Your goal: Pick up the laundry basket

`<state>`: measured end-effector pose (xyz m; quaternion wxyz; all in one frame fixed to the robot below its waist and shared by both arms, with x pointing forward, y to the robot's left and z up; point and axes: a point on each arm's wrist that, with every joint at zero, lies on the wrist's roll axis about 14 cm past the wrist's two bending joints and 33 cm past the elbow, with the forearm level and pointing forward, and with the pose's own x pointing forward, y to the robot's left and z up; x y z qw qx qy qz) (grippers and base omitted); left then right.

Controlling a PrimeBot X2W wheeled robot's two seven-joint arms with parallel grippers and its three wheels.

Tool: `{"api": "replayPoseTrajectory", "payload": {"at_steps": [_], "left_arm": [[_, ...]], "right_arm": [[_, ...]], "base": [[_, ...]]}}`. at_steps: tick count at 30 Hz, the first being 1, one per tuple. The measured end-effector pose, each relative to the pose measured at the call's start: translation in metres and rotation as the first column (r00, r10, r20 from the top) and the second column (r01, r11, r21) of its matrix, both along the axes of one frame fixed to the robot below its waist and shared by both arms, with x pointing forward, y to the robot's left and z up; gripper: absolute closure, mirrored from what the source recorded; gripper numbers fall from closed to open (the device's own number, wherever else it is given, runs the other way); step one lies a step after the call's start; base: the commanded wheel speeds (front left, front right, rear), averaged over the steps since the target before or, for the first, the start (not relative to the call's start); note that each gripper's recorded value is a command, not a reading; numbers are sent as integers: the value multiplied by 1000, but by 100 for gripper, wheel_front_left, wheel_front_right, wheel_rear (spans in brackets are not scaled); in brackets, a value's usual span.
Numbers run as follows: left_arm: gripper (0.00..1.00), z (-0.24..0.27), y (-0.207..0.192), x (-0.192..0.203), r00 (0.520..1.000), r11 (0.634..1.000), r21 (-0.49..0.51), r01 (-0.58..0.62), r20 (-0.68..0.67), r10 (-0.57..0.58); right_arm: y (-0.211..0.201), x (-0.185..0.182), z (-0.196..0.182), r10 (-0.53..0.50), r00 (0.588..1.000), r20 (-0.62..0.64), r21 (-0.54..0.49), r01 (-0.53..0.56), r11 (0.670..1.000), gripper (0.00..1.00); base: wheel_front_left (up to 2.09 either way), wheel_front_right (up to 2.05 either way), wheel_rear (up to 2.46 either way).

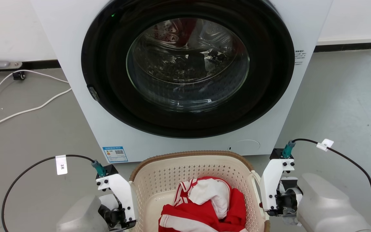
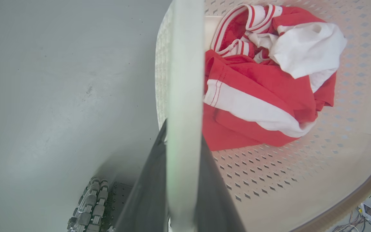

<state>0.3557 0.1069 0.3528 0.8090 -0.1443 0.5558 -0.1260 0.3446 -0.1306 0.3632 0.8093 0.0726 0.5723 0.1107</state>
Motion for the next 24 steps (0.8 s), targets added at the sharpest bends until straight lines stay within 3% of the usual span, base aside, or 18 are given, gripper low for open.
{"api": "replayPoseTrajectory", "payload": {"at_steps": [24], "left_arm": [[100,-1,0,-2,1000,1000,-1,-5,-8,5]], "right_arm": [[1,-7,0,-4,999,-51,16,5,1000,100]], "base": [[0,0,0]]}}
